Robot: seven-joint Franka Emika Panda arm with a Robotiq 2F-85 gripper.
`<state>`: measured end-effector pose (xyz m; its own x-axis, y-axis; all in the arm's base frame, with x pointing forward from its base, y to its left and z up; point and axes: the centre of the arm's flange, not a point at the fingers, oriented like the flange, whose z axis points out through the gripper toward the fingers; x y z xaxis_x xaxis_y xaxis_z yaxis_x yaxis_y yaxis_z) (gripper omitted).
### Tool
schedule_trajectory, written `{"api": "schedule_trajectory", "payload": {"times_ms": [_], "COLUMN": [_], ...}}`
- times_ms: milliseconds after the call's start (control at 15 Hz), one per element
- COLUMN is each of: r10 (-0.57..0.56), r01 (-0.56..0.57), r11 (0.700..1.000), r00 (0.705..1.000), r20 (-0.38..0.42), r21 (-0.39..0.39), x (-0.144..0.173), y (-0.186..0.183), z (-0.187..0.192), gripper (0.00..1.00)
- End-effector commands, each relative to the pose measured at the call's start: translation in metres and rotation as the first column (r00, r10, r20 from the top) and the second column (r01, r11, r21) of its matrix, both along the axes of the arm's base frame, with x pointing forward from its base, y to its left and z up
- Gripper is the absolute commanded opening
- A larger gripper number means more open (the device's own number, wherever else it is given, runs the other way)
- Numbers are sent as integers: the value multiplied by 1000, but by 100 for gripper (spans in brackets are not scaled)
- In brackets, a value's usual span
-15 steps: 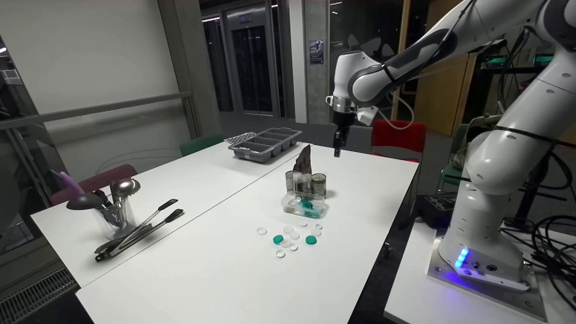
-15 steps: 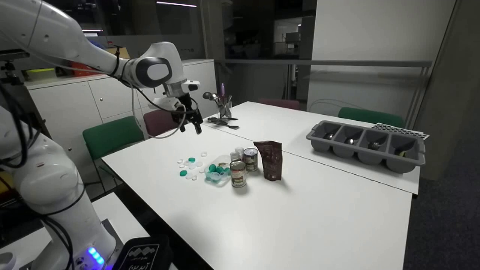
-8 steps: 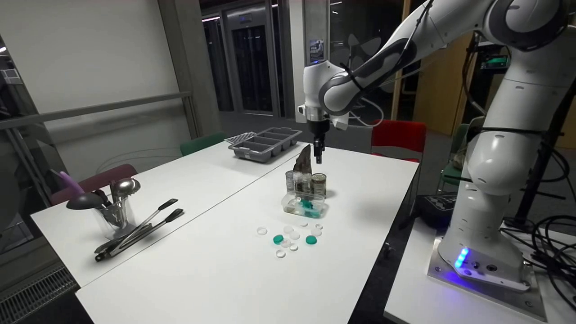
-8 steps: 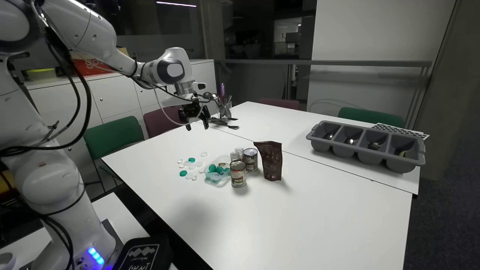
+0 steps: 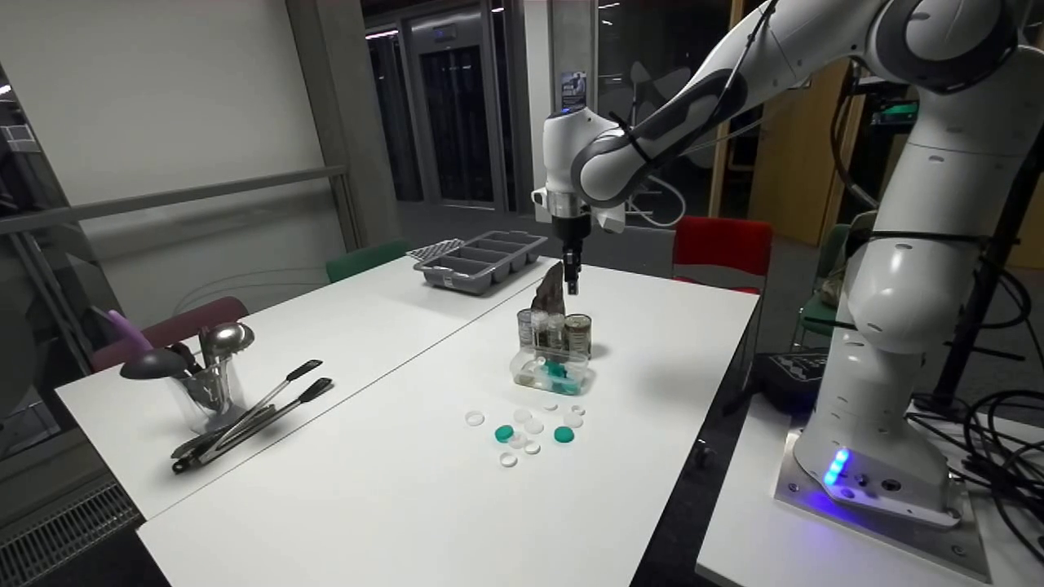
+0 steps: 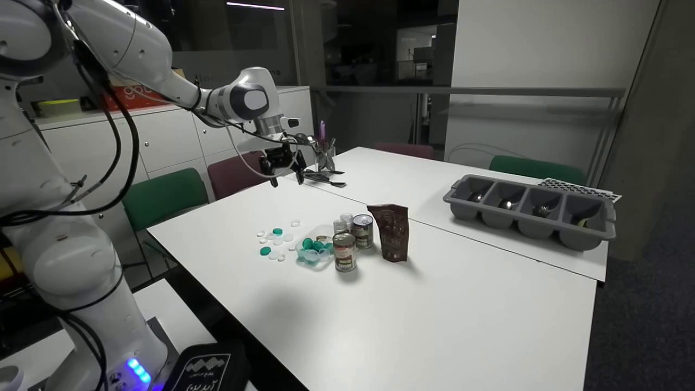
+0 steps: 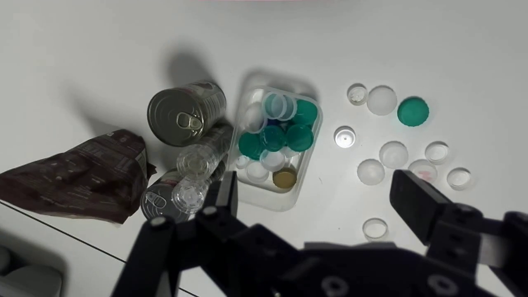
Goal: Put one white cap in the transparent bowl
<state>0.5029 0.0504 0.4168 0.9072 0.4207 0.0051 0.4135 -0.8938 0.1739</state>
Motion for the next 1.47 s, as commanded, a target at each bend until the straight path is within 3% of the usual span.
{"api": "schedule_trajectory", "payload": {"times_ms": [0, 333, 600, 1000, 1267, 1333, 1400], "r10": [39, 207, 390, 645, 780, 725, 731], "r01": [-41, -212, -394, -646, -781, -728, -734], "r11": [998, 971, 910, 760, 621, 682, 676], "r00": [999, 977, 919, 763, 624, 686, 679], "r20": [-29, -57, -59, -37, -46, -65, -67], "r21": [-46, -110, -128, -70, -60, -66, -63], "x": [21, 70, 108, 148, 155, 142, 143], "y": [14, 64, 110, 152, 164, 163, 165], "z": [-15, -48, -70, -95, -102, -107, -109], "gripper": [100, 100, 100, 100, 100, 100, 100]}}
